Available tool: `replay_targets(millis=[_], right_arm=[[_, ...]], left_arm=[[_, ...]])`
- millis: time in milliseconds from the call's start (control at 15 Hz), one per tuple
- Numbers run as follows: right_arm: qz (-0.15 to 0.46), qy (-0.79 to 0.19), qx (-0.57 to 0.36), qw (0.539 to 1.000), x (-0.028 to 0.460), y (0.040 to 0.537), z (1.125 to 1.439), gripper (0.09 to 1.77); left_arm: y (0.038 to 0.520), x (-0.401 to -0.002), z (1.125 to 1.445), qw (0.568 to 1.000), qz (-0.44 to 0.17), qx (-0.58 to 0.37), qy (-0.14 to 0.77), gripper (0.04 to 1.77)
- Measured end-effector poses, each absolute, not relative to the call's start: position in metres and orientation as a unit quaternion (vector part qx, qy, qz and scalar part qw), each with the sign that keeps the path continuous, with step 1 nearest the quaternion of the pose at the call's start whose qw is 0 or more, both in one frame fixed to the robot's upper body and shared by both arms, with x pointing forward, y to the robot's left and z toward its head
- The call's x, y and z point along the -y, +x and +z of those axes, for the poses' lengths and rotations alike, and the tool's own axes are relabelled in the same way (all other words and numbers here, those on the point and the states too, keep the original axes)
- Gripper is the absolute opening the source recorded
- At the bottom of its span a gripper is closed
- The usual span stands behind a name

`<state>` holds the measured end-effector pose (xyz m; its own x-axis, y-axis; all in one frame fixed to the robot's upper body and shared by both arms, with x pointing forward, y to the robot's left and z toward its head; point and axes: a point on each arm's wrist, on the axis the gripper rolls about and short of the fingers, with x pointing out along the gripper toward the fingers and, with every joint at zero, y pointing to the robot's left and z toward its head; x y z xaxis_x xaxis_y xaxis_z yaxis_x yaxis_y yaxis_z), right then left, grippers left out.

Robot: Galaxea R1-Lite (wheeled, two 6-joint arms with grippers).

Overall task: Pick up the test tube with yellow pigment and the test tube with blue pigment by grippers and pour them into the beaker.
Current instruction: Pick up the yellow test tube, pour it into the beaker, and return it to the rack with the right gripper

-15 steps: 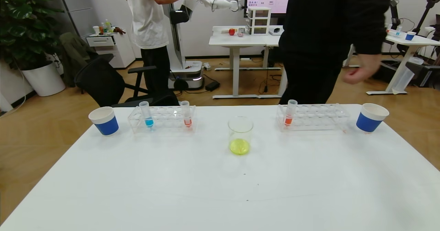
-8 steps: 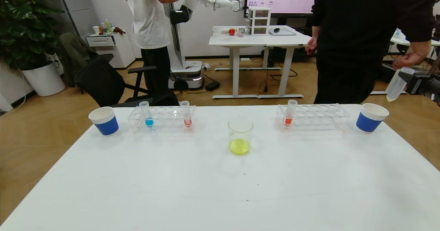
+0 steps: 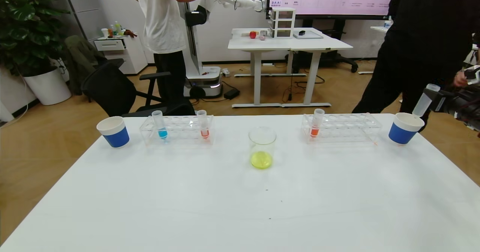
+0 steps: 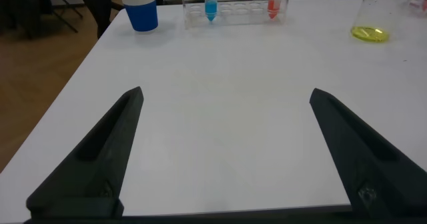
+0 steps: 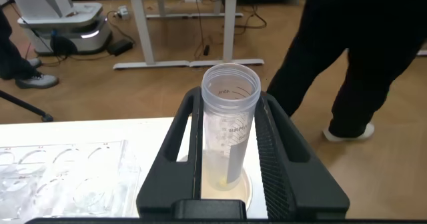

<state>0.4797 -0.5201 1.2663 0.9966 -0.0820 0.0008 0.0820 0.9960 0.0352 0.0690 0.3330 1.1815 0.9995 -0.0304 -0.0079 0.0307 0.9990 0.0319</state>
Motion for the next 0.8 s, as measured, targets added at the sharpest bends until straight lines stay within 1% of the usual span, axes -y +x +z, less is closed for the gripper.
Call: replay_targets(millis=[200, 400, 600, 800], right_arm=[[-0.036, 0.023, -0.010, 0.999, 0.518, 0.487, 1.253, 0.51], [-0.030, 0.018, 0.001, 0.999, 0.515, 0.496, 1.243, 0.51], [-0.026, 0.023, -0.014, 0.999, 0.513, 0.500, 1.225, 0.51], [-0.027, 0.027, -0.024, 0.999, 0.515, 0.499, 1.218, 0.51]], left_arm=[[0.069, -0.333, 1.182, 1.000, -0.015, -0.004, 0.016, 1.74], [0.069, -0.333, 1.182, 1.000, -0.015, -0.004, 0.016, 1.74], [0.069, -0.333, 1.182, 1.000, -0.015, -0.004, 0.016, 1.74], [0.069, -0.333, 1.182, 1.000, -0.015, -0.004, 0.016, 1.74]])
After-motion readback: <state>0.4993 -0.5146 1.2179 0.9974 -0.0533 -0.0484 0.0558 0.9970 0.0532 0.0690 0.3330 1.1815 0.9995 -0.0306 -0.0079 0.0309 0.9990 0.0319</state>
